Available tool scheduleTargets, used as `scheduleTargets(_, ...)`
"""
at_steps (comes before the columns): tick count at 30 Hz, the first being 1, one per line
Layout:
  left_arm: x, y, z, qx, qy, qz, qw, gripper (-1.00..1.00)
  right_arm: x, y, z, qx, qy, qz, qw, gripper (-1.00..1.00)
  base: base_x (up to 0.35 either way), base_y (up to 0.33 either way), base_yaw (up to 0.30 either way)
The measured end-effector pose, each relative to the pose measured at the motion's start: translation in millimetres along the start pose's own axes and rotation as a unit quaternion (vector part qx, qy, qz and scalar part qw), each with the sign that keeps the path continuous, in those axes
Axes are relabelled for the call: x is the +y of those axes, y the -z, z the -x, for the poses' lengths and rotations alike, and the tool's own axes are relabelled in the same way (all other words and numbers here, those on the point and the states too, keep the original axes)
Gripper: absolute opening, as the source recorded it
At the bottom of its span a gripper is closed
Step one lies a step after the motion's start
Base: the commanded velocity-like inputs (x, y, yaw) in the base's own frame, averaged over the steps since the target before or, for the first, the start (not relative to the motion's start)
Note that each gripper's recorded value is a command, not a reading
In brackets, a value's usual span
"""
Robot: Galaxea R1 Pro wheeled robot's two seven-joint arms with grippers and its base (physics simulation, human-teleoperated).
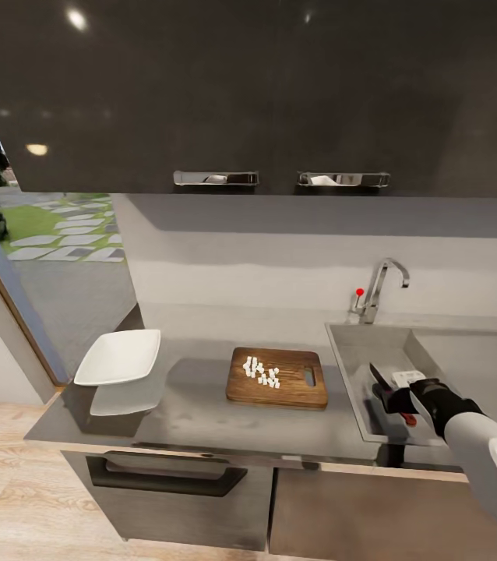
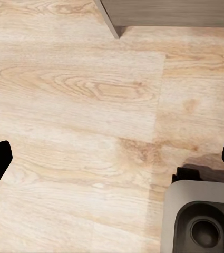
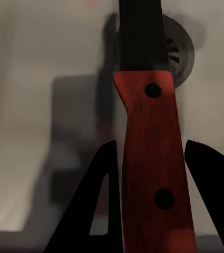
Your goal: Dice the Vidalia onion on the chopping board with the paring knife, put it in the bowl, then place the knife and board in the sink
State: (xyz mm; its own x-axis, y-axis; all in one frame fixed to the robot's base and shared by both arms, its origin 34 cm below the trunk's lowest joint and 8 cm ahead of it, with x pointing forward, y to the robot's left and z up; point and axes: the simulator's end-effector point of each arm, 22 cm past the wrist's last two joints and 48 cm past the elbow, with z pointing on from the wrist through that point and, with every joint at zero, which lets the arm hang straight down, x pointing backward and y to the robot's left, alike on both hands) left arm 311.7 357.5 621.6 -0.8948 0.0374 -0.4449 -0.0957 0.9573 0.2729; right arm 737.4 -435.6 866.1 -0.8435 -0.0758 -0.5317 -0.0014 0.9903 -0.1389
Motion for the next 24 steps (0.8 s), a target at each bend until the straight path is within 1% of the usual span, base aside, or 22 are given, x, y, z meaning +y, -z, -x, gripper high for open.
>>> scheduleTargets(3, 0, 0.1, 0, 0.0, 0.0, 0.0, 1.0, 1.0, 4, -2.8, -8, 0.006, 0.0, 0.004, 1.0, -1.0, 0.0, 0.0, 0.0)
scheduleTargets(6, 0, 0.2, -1, 0.0, 0.0, 0.0, 1.0, 1.0, 9, -6.6, -12, -0.002, 0.005, 0.011, 0.9999, -1.0, 0.0, 0.0, 0.0)
scheduleTargets(10, 0, 0.6, -2, 0.002, 0.0, 0.0, 1.0, 1.0, 11, -7.9, -14, -0.003, 0.006, 0.013, 0.9999, -1.0, 0.0, 0.0, 0.0)
scheduleTargets(11, 0, 0.6, -2, 0.002, 0.0, 0.0, 1.0, 1.0, 11, -7.9, -15, -0.003, 0.006, 0.013, 0.9999, 1.0, 0.0, 0.0, 0.0)
scheduleTargets(22, 0, 0.6, -2, 0.001, 0.0, 0.0, 1.0, 1.0, 10, -6.6, -9, -0.009, 0.005, 0.013, 0.9999, 1.0, 0.0, 0.0, 0.0)
scheduleTargets(24, -1, 1.0, -3, 0.002, 0.0, -0.001, 1.0, 1.0, 3, -0.2, 11, -0.03, 0.005, 0.009, 0.9995, 1.0, 0.0, 0.0, 0.0)
